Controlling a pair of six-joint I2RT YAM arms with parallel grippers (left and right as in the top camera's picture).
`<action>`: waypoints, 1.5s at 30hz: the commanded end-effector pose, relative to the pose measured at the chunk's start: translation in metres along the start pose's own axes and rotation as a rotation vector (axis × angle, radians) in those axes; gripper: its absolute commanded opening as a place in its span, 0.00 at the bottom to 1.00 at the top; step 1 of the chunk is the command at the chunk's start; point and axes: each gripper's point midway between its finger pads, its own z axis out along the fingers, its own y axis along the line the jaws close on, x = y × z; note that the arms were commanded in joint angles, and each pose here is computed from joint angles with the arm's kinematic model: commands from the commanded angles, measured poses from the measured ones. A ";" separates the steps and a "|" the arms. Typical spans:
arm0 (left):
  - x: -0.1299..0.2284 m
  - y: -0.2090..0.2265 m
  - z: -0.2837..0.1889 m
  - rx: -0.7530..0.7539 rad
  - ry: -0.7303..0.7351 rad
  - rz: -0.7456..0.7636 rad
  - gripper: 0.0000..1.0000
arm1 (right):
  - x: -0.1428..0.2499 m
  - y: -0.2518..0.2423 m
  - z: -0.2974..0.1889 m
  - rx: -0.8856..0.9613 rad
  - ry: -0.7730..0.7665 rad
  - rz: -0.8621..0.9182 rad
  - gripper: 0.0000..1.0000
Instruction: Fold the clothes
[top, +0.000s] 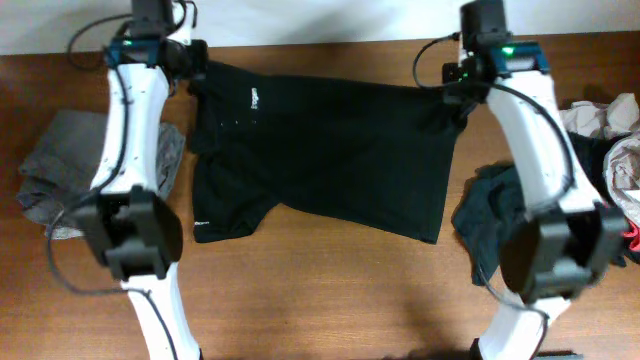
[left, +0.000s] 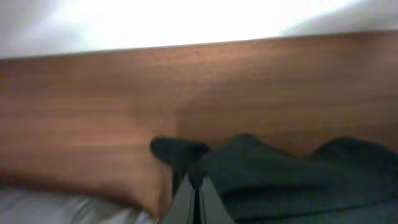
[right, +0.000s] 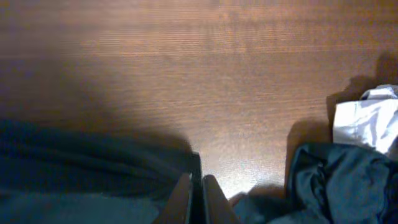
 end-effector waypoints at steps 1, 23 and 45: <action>-0.050 -0.005 -0.142 -0.027 -0.225 0.043 0.00 | -0.018 -0.013 -0.105 -0.043 -0.190 0.025 0.04; 0.099 -0.042 -0.451 0.035 -0.371 0.037 0.00 | 0.180 -0.034 -0.333 -0.236 -0.233 0.178 0.04; 0.165 -0.047 -0.307 0.032 0.025 -0.036 0.00 | 0.210 -0.001 -0.288 -0.347 -0.060 0.227 0.04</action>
